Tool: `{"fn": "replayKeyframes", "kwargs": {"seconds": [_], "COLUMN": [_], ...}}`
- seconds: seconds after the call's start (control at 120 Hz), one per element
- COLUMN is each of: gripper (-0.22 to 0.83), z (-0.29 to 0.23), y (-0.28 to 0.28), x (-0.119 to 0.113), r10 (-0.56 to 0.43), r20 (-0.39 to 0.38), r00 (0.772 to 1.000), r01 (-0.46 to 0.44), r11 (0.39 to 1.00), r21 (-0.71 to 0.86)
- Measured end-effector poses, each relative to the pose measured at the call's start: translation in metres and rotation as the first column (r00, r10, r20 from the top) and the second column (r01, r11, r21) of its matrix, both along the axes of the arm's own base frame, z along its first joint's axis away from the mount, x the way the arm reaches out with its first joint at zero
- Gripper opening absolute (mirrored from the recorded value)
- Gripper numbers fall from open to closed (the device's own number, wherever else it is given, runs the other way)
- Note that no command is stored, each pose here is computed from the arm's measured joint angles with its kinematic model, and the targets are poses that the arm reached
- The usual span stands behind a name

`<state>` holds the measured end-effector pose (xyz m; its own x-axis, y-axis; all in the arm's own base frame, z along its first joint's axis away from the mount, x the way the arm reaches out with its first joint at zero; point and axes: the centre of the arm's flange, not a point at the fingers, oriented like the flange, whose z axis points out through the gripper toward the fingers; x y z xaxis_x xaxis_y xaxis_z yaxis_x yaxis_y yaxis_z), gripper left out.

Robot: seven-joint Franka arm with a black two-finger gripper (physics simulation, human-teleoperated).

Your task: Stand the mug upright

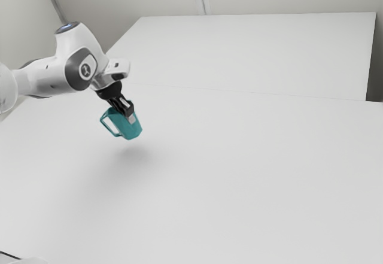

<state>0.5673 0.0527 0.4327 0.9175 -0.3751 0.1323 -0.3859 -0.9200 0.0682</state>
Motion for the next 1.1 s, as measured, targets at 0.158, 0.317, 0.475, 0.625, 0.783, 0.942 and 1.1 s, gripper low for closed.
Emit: {"fn": "replayKeyframes", "kwargs": {"seconds": [0.158, 0.317, 0.475, 0.625, 0.783, 0.942, 1.1], "gripper": [-0.17, -0.17, -0.17, -0.17, -0.17, -0.17, -0.17], "z": [-0.02, -0.038, -0.049, -0.055, -0.065, -0.075, -0.082], "y": [-0.026, -0.032, -0.047, -0.056, -0.061, -0.061, -0.062], "x": [-0.002, -0.008, -0.005, 0.0, 0.002, 0.001, 0.0], "r10": [0.039, 0.096, 0.111, 0.13, 0.157, 0.176, 0.183], "r20": [-0.034, -0.038, -0.01, 0.012, 0.008, -0.003, -0.009], "r00": [0.999, 0.995, 0.994, 0.991, 0.988, 0.984, 0.983], "r01": [-0.038, -0.094, -0.11, -0.131, -0.157, -0.176, -0.182], "r11": [0.999, 0.994, 0.991, 0.989, 0.986, 0.983, 0.981], "r21": [0.026, 0.053, 0.069, 0.062, 0.048, 0.048, 0.061]}}
